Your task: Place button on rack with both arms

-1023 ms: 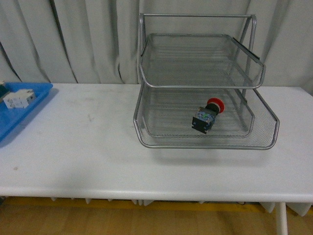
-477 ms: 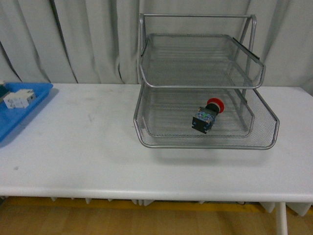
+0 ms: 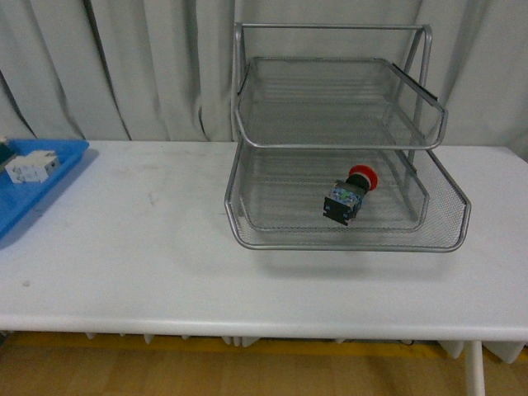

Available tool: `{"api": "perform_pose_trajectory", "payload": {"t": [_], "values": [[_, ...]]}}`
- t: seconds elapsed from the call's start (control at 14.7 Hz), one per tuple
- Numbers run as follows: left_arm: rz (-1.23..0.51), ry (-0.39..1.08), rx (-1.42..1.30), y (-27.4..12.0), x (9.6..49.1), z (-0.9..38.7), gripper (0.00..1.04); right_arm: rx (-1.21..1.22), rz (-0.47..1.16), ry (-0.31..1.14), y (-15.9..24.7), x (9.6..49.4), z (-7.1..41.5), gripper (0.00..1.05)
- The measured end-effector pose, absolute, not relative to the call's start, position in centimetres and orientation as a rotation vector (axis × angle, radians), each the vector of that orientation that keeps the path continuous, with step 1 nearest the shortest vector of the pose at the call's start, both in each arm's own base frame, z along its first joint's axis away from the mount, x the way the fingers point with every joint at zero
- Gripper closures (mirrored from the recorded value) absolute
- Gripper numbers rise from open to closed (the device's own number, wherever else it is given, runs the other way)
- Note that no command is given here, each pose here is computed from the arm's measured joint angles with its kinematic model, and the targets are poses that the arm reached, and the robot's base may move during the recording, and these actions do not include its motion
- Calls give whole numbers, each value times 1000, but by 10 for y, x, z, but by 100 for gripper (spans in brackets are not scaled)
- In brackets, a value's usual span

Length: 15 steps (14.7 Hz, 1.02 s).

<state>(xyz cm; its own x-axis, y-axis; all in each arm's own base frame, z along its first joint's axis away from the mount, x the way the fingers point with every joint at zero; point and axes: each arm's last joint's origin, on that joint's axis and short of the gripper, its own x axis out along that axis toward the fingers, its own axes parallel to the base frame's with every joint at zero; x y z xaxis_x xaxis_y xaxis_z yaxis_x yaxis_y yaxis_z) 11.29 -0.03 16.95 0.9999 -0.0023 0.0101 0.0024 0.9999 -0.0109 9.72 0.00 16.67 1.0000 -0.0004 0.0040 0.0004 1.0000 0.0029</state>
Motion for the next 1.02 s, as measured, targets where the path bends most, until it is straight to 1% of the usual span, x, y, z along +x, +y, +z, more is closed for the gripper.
{"api": "perform_pose_trajectory", "payload": {"t": [0.27, 0.34, 0.41, 0.61, 0.68, 0.89, 0.95, 1.02], "values": [[-2, -10, -11, 0, 108, 169, 103, 2, -1, -4, 0, 97, 167, 6], [-2, 33, -10, 0, 103, 164, 103, 2, 0, -4, 0, 97, 167, 6], [-2, -5, -10, 0, 97, 168, 103, 2, 0, -5, 0, 97, 167, 6], [-2, 4, -10, 0, 98, 165, 103, 3, 0, -5, 0, 97, 167, 6], [-2, 3, -11, 0, 98, 166, 96, 2, 0, -5, 0, 97, 167, 6], [-2, 3, -11, 0, 98, 166, 60, 3, 5, 7, 0, 97, 166, 6], [-2, 3, -10, 0, 98, 166, 47, 14, 52, 63, -1, 102, 167, 6], [-2, 2, -11, 0, 98, 166, 35, 25, 60, 66, -1, 114, 180, 6]]}}
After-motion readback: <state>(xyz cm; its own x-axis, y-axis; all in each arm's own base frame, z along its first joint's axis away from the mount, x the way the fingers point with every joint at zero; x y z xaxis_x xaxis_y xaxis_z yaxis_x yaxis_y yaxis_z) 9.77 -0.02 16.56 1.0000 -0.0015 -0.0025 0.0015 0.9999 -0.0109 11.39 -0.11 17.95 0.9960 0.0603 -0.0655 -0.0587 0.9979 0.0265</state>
